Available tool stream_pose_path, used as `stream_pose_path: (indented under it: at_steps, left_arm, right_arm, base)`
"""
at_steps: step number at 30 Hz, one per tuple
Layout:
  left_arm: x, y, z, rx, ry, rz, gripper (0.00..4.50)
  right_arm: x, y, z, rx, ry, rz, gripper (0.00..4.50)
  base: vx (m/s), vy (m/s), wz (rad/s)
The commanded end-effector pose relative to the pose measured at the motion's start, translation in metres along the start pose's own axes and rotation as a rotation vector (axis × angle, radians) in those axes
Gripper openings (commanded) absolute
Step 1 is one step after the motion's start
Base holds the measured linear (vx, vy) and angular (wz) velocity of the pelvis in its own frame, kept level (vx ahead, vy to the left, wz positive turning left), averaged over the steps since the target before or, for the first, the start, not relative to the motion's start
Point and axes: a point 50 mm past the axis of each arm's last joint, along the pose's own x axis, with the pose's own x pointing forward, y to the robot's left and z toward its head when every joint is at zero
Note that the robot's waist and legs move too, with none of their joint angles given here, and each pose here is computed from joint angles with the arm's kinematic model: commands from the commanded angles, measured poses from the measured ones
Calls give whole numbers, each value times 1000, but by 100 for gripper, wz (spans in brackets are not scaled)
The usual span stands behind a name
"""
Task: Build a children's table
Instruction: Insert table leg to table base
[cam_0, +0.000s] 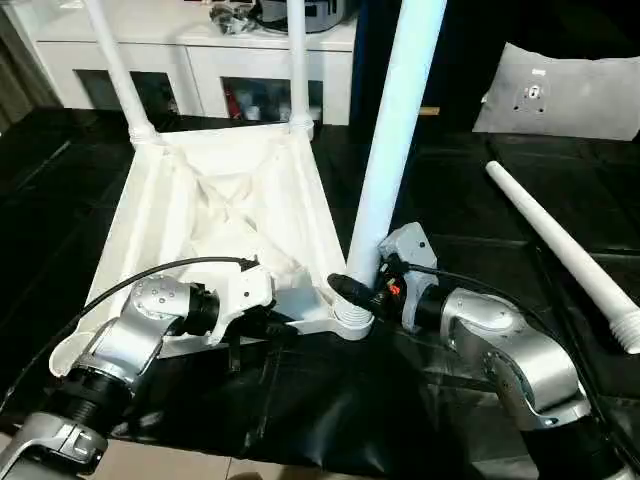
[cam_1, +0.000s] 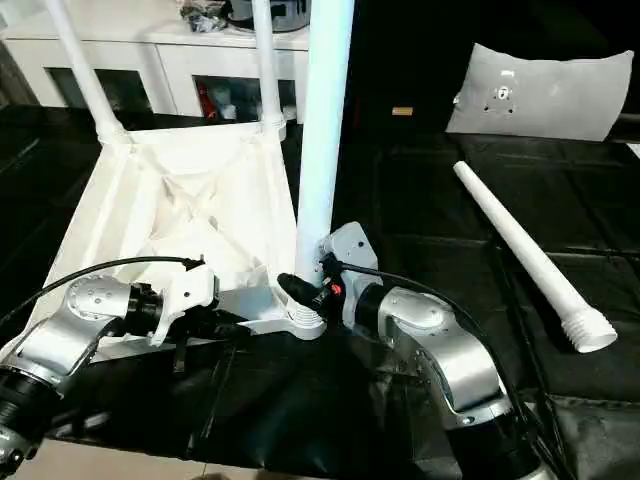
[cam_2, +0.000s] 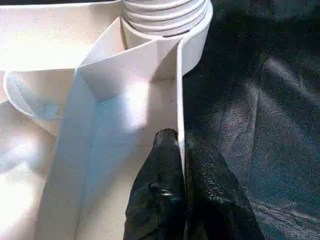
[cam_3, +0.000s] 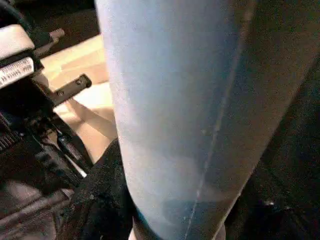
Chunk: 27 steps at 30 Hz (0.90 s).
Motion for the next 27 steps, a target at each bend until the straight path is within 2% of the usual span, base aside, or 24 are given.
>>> stream_pose_path:
  at_steps: [1,4,8,9,11,13,15,19,20,22,27]
  left_arm:
    - [4,-5,1,-17,-38,-32,0]
    - [4,0,1,-35,-42,20,0]
    - [4,1,2,-44,-58,39,0]
    - [4,2,3,-46,-63,47,0]
    - [4,3,4,-45,-69,60,0]
    - [4,4,4,-42,-70,67,0]
    - [4,4,5,-40,-68,68,0]
    - [4,5,5,-21,-53,59,0]
    - [4,5,5,-21,-53,59,0]
    - [3,6,5,-10,-43,55,0]
    - [-1,11,6,9,-30,56,0]
  right_arm:
    - [-4,-9,-21,79,64,-48,189]
    - [-9,-12,-33,189,4,-78,189]
    - [-12,-12,-41,232,-23,-106,189]
    - [-14,-9,-49,219,-28,-119,189]
    - [-16,-5,-54,214,-36,-123,189]
    - [-19,1,-58,171,-33,-119,189]
    - [-21,7,-63,78,-8,-101,189]
    - [-19,11,-62,-26,44,-54,189]
    - [-19,11,-62,-26,44,-54,189]
    - [-16,11,-63,-85,89,2,189]
    - [-12,14,-71,-111,195,156,189]
  base:
    - [0,0,0]
    - [0,0,0]
    - [0,0,0]
    - [0,0,0]
    - [0,0,0]
    - [0,0,0]
    - [0,0,0]
    - [0,0,0]
    - [0,0,0]
    - [0,0,0]
    - [0,0,0]
